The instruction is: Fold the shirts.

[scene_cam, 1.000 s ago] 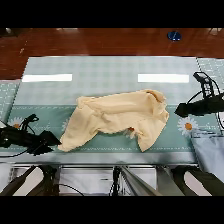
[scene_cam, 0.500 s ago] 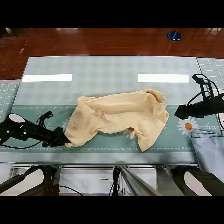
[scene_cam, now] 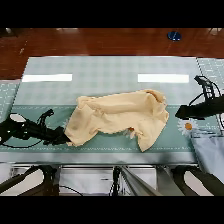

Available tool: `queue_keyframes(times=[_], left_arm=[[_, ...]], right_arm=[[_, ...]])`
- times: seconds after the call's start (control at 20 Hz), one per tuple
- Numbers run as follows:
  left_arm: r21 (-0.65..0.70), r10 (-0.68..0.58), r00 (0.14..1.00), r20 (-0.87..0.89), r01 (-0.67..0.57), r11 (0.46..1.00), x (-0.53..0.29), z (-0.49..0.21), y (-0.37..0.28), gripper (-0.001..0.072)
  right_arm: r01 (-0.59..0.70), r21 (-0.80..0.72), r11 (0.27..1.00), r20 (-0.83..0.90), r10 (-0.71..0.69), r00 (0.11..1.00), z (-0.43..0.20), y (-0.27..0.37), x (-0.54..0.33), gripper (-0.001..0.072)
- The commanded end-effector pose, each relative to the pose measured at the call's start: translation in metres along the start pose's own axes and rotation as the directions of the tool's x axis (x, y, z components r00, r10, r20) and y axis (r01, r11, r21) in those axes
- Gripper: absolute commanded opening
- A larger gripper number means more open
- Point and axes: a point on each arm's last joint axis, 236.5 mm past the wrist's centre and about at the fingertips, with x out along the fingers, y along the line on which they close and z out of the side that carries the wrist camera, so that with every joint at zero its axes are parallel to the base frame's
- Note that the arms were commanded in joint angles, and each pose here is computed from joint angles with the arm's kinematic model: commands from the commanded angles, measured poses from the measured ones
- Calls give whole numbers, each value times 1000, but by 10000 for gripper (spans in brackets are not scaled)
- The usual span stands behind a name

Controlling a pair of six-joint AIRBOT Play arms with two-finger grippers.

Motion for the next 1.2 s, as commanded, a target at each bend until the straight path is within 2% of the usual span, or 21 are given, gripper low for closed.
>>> queue_keyframes(times=[0.0,0.15,0.5,0.8,0.9,1.0,1.05,1.1,1.15], left_arm=[[21,11,999,33,-12,1000,0,8,2,22],[20,11,999,34,-12,1000,0,8,2,22],[61,10,998,69,-14,998,-18,26,-7,23],[114,14,992,128,-28,993,-43,51,-20,23],[116,15,991,132,-30,993,-44,52,-21,23],[116,15,991,133,-31,993,-44,53,-21,23],[116,15,991,133,-31,993,-44,53,-21,23],[116,15,991,134,-31,993,-44,53,-21,23],[116,15,991,133,-31,993,-44,53,-21,23]], right_arm=[[-172,148,974,45,167,985,9,-3,8,578],[-278,222,935,67,270,960,17,-9,24,578],[-276,295,915,-2,290,957,14,-26,69,575],[-236,189,953,-3,241,971,29,-6,94,563],[-205,176,963,10,207,978,37,1,102,489],[-205,154,966,-17,210,977,35,14,110,384],[-202,132,970,-36,209,977,31,19,113,145],[-202,119,972,-43,208,977,30,22,113,22],[-212,111,971,-36,217,975,32,26,109,25]])
